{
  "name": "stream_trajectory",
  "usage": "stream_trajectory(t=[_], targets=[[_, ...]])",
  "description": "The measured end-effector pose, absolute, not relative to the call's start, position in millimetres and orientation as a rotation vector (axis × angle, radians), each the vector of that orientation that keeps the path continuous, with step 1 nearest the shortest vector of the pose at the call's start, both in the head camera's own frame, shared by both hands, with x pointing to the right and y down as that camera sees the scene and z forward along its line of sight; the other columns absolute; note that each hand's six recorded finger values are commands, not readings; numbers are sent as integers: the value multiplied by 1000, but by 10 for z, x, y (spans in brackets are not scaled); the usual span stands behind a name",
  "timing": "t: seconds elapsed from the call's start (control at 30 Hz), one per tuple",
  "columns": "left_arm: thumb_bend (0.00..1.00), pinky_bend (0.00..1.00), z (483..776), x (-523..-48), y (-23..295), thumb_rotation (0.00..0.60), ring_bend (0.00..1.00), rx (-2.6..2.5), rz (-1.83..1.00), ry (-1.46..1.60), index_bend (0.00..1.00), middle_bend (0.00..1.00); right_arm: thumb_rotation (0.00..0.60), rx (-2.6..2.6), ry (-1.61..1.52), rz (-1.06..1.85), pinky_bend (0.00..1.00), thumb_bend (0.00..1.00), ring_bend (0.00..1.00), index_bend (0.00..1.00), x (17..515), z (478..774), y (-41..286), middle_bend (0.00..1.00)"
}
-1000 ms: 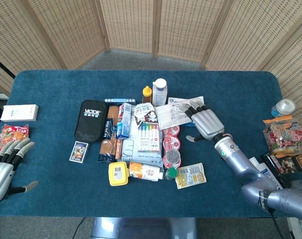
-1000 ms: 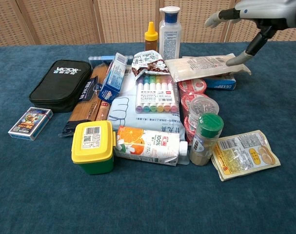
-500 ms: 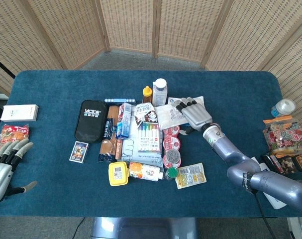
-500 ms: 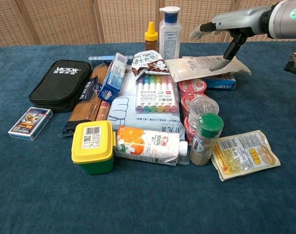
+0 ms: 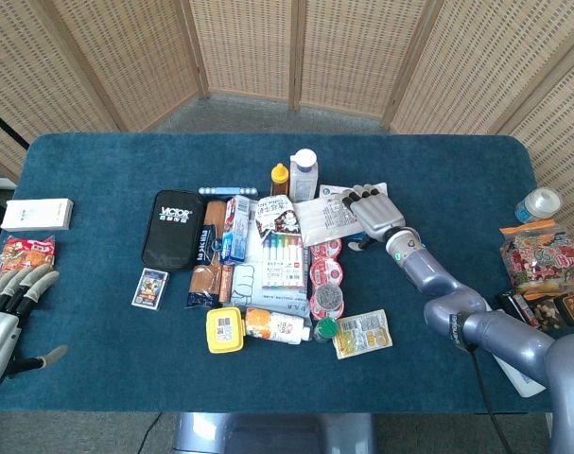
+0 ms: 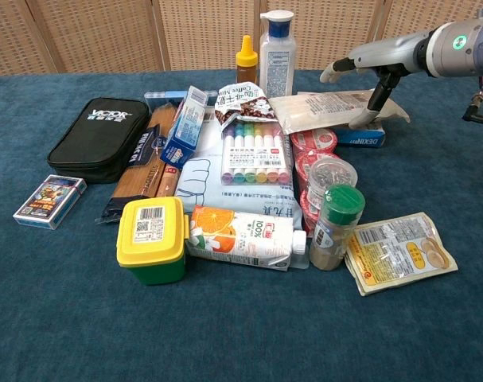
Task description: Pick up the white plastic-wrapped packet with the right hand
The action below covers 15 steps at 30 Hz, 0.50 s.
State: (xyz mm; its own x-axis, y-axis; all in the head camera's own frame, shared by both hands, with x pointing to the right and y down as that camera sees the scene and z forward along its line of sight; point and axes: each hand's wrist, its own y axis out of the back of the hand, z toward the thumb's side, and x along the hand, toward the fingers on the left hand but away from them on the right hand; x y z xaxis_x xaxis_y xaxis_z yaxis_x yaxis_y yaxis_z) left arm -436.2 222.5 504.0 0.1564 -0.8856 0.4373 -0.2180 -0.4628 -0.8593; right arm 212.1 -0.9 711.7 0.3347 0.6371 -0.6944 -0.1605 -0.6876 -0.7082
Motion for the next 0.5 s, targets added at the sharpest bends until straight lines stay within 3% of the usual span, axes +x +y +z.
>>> stream_trajectory(t=[0.4,0.47,0.5], targets=[[153,0,5003,-4346,2231,600,0,-1793,-1333,1055,98,27,529,-1867,-369,1516,0,263,0,0,2197,7372,-95,0],[153,0,4999,-4354,2235,600,0,-1791,-1336,1058,99,26,560,-1869,-367,1527,0,264,19,0,2181,7410,-109,57],[152,0,4997,-4359,2236,600,0,-1790,-1337,1060,99,25,582,-1869,-369,1528,3,263,82,0,2170,7423,-115,141]])
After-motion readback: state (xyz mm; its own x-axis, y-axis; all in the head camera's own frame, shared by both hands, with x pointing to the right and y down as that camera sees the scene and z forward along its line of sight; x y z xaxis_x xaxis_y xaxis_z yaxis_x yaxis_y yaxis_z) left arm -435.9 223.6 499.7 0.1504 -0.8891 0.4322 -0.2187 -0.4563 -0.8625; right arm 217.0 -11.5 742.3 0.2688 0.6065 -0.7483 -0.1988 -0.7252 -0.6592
